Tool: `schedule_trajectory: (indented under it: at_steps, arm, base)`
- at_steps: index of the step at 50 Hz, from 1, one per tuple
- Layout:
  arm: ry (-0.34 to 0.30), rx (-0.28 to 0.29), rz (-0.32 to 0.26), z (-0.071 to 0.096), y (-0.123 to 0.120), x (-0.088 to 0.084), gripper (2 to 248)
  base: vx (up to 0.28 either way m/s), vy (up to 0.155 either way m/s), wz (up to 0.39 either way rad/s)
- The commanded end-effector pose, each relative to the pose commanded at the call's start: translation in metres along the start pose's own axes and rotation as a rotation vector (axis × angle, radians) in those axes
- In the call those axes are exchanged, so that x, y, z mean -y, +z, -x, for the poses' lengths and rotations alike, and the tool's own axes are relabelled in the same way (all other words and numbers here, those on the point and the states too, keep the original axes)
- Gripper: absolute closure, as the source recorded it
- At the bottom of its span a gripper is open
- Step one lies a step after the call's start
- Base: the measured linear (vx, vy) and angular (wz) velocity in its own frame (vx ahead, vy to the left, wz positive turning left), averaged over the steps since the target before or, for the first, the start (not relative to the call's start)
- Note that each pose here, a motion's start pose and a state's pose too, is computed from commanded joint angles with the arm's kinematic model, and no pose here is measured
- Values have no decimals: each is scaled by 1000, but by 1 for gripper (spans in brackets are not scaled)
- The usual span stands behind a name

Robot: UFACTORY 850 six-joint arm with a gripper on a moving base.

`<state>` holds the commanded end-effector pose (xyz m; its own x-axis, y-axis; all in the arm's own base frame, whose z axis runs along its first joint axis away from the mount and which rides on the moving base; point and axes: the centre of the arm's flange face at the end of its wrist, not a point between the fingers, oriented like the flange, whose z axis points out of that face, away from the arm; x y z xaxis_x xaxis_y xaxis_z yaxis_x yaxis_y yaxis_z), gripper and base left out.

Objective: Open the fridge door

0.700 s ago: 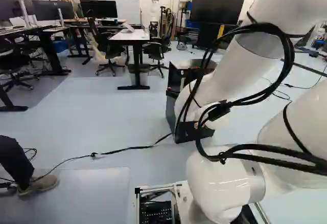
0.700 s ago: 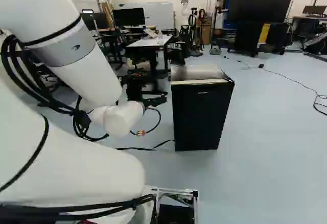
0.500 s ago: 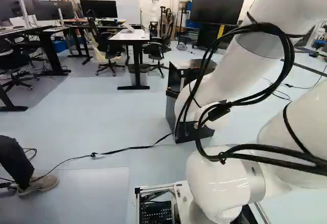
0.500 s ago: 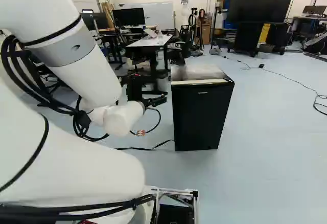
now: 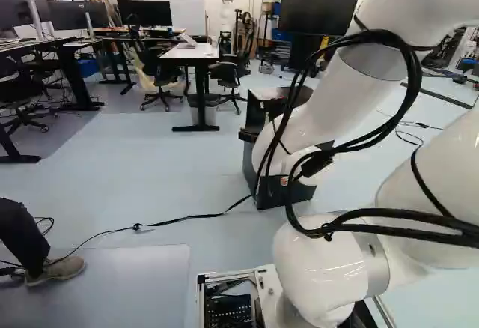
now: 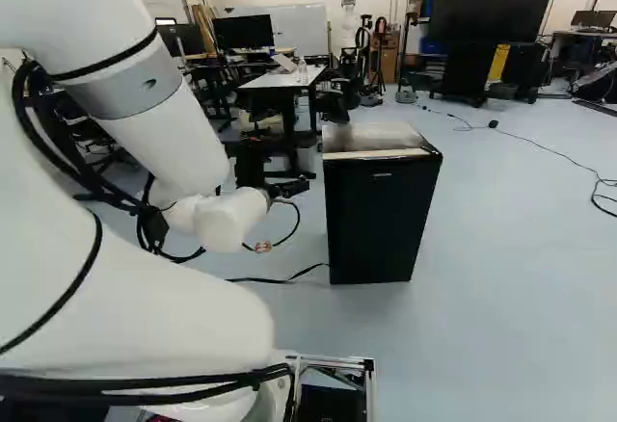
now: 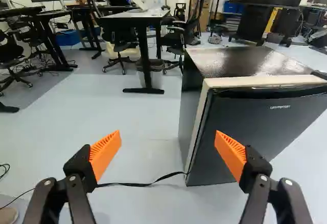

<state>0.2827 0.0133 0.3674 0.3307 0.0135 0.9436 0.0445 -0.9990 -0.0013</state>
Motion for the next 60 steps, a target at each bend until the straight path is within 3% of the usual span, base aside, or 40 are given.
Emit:
schedule_trajectory:
  at_steps: [34,60]
  arm:
    - [-13,13,-68,-18,40,30,3]
    - [27,18,-56,-33,77,53,3]
  base:
    - [0,0,0]
    - [0,0,0]
